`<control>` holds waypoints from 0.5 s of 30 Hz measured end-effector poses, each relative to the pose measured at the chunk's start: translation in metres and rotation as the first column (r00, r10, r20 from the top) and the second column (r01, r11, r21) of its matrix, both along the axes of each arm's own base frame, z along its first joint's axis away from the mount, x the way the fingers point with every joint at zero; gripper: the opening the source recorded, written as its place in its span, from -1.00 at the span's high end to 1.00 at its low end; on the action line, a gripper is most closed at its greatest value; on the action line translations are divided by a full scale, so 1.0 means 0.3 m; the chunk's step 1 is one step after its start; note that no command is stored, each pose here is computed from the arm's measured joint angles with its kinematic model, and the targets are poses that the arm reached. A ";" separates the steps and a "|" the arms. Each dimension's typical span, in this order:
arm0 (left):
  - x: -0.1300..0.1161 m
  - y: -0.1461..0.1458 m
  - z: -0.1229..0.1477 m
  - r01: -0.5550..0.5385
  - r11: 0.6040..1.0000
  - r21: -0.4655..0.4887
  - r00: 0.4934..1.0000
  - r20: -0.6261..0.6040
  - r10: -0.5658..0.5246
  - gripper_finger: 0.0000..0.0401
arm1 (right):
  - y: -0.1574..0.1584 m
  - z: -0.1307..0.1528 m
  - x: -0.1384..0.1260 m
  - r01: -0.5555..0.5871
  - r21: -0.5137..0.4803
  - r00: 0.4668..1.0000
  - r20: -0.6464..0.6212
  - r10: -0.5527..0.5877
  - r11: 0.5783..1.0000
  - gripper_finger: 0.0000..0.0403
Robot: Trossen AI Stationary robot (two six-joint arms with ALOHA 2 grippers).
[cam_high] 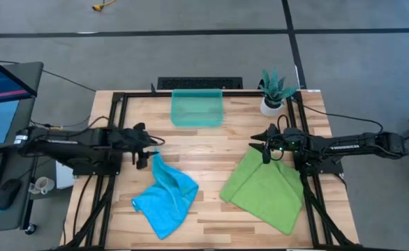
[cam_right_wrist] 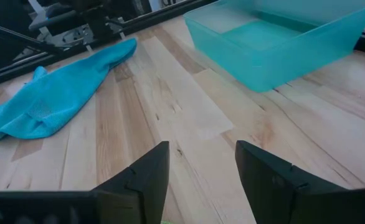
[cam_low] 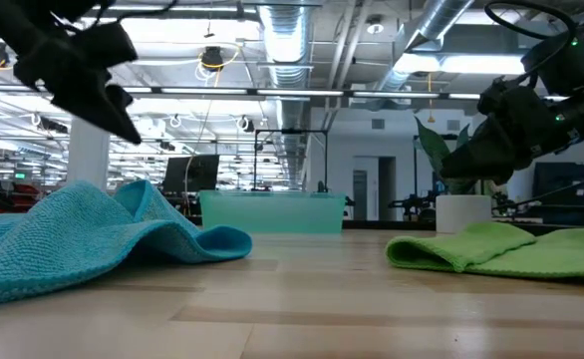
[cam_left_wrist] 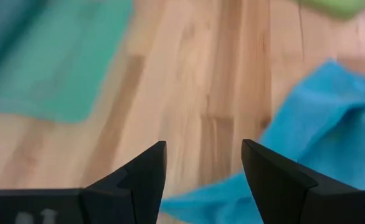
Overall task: Roll microfiber towels into tight, uniform cylinder then place into a basket
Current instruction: Fold the blue microfiber cloth
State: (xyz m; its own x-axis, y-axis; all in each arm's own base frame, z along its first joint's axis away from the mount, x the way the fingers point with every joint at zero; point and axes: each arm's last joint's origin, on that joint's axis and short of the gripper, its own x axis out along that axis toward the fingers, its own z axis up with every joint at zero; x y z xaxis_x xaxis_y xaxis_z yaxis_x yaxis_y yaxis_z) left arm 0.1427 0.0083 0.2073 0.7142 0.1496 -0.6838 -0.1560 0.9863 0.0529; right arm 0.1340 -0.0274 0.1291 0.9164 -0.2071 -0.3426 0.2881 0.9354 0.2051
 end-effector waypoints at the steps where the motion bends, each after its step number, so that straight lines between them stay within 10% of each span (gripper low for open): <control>1: 0.010 -0.004 -0.012 0.017 1.000 -0.010 0.999 -0.027 -0.017 0.00 | 0.000 0.000 0.000 0.000 0.000 1.000 0.000 0.000 1.000 -0.03; 15: 0.068 -0.051 -0.094 0.129 0.991 0.029 0.967 -0.225 -0.119 0.00 | 0.000 0.000 0.000 0.000 0.000 1.000 0.000 0.000 1.000 -0.03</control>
